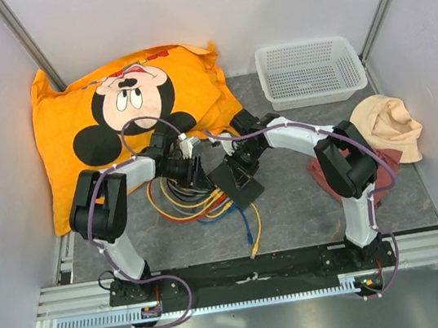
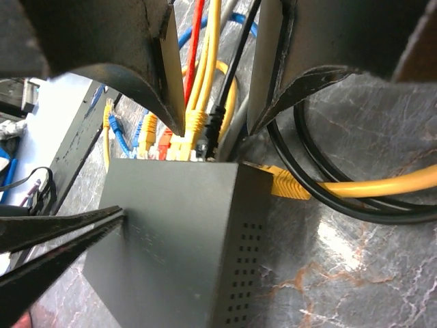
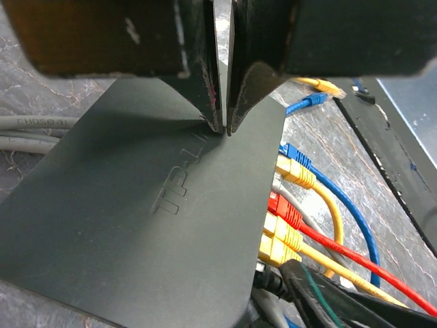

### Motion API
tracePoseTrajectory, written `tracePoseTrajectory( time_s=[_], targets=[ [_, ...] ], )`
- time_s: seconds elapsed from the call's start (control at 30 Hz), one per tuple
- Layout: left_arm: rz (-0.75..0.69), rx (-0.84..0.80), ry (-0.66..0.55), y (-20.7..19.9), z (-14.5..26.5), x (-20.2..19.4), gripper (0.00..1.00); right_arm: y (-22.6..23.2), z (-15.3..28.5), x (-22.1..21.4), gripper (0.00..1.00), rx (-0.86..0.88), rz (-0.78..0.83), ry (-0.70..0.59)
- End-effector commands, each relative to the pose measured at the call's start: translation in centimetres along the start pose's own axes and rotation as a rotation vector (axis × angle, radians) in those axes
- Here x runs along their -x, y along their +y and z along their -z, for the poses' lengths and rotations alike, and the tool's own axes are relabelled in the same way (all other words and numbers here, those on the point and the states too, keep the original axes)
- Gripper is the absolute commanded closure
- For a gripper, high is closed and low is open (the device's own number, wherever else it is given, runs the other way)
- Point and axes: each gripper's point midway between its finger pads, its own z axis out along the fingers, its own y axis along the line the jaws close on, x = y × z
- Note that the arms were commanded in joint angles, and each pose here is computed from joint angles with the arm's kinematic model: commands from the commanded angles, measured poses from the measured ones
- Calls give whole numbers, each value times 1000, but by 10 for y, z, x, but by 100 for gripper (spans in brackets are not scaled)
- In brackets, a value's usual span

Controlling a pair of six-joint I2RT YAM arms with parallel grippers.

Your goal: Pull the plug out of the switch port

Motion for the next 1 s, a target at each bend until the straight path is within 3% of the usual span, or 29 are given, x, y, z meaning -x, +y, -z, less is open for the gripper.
tracePoseTrajectory(
  time_s=[0.0, 0.37, 0.63, 0.97],
  targets=[
    [28, -51, -5, -4, -8, 7, 52, -55, -50, -36, 85, -164, 9, 118],
    [72, -124, 4, -10, -14, 9, 53, -57, -53, -40, 85, -167, 3, 133],
    [112, -182, -27, -10, -10, 13, 60, -54, -54, -42, 85, -152, -5, 130],
    [120, -212, -40, -8, -12, 12, 62, -56, -61, -45, 85, -138, -28, 155]
  ],
)
